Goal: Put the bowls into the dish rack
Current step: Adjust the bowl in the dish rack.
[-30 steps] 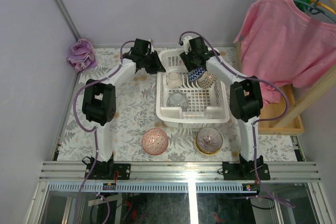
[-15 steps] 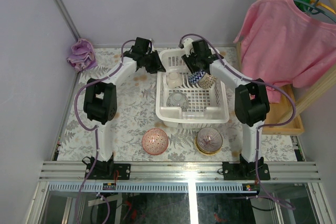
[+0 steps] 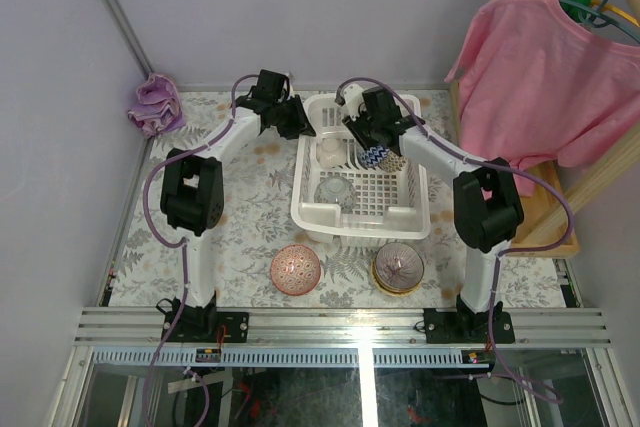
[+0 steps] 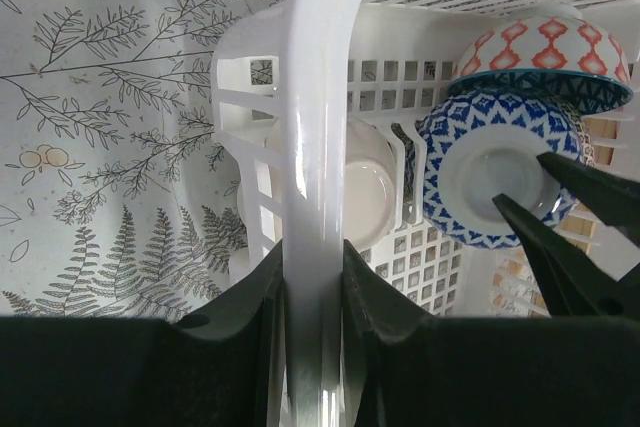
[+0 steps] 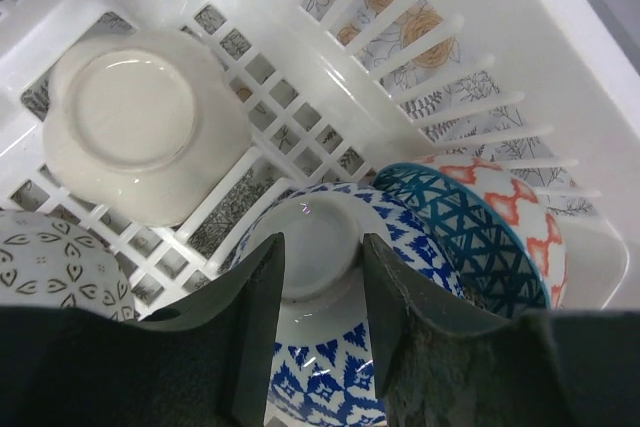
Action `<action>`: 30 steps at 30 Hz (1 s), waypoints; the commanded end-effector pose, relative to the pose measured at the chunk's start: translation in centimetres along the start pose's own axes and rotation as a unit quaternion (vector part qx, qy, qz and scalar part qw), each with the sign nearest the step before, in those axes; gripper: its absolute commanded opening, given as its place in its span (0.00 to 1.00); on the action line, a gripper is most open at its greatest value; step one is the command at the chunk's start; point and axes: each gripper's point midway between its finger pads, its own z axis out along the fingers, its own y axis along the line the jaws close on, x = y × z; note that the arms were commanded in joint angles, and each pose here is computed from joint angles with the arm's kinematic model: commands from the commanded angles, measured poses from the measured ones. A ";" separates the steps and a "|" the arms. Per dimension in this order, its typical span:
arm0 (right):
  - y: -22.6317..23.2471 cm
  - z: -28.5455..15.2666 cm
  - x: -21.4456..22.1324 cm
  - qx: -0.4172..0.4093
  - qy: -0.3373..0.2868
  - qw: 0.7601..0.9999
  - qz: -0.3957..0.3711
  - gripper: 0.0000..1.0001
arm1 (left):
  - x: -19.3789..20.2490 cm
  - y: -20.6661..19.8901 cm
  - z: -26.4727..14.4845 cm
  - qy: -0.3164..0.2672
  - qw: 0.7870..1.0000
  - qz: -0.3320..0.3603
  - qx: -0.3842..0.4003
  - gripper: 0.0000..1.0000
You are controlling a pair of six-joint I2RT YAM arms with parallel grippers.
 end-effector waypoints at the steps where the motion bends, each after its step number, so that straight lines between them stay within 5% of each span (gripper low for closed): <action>1: 8.1 -1.6 7.1 -0.102 0.128 0.987 -0.009 0.42 | -2.3 -0.5 1.2 -0.041 0.999 0.013 0.011 0.20; 17: 9.7 -0.1 11.9 -0.088 0.213 0.973 -0.013 0.45 | -2.2 -0.6 1.1 -0.039 0.999 0.013 0.013 0.20; 30: 12.4 0.3 14.0 -0.131 0.225 0.965 0.004 0.48 | -2.1 -0.7 1.0 -0.040 0.999 0.013 0.016 0.20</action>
